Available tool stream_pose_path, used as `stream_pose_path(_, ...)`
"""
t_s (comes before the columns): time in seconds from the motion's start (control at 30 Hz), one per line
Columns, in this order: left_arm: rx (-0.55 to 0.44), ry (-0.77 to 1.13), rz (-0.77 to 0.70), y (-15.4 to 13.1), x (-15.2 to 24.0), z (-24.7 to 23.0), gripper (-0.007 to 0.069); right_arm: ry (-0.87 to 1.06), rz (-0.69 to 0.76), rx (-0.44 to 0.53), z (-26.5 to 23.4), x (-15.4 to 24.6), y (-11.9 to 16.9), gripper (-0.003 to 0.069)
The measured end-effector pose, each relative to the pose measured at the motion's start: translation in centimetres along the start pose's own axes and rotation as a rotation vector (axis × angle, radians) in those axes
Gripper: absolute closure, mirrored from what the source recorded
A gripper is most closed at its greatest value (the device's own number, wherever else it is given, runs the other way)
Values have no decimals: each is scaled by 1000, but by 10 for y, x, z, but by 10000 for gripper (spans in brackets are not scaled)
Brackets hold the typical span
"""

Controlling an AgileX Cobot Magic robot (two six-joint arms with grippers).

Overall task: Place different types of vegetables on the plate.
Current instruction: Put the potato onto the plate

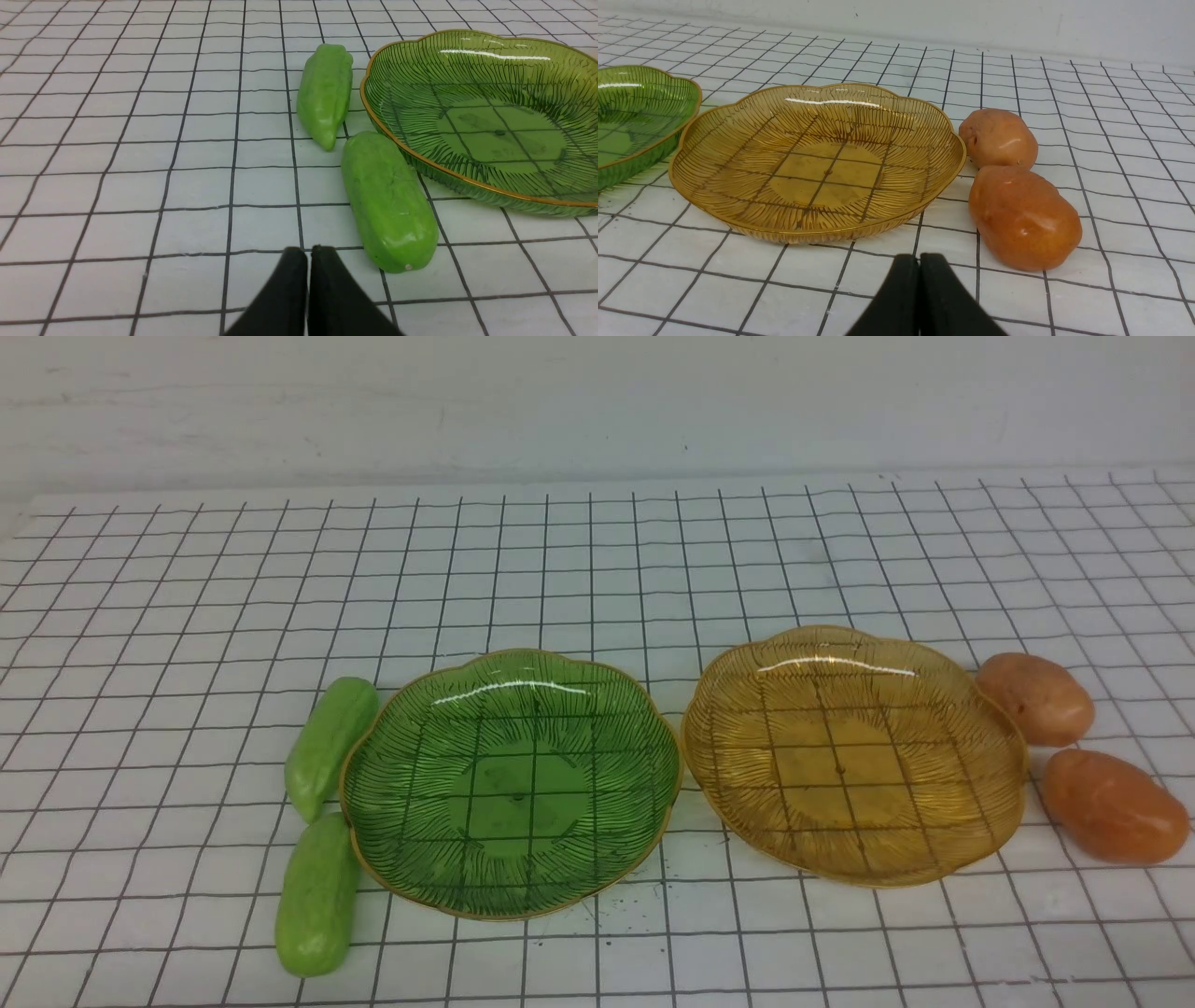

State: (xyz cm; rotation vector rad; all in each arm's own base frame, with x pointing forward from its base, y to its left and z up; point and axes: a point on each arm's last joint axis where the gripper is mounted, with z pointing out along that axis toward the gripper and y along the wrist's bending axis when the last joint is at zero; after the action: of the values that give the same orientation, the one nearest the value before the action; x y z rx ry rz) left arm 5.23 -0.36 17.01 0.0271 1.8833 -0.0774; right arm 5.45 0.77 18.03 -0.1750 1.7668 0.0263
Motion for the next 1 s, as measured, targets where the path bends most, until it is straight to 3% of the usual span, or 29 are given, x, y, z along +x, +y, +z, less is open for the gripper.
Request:
stream_pose_path(0.33,-2,0,-8,0,0,0,633,0,0,0,0,0,0,674)
stream_pose_path(0.4,35,3,-172,-3,0,0,633,-4,57,-9,0,0,1,674)
stream_pose_path(0.47,89,13,-405,-8,0,0,633,-18,205,-33,0,-2,3,674)
stream_pose_path(0.57,185,43,-808,-16,-3,-1,633,-35,501,-84,0,-4,7,674)
stream_pose_path(0.67,239,35,-1010,-20,-7,-2,633,-50,785,-135,-1,-8,9,674)
stream_pose_path(0.73,252,-33,-1061,-17,-13,-3,633,-70,962,-168,-1,-11,10,674)
stream_pose_path(0.8,252,-67,-1066,-16,-16,-3,633,-74,1013,-179,-1,-12,10,674)
stream_pose_path(0.97,243,-150,-1026,-12,-21,-3,633,-70,1058,-195,-1,-13,12,674)
stream_pose_path(1.0,233,-198,-961,-10,-26,-5,633,-61,1036,-203,-2,-13,13,674)
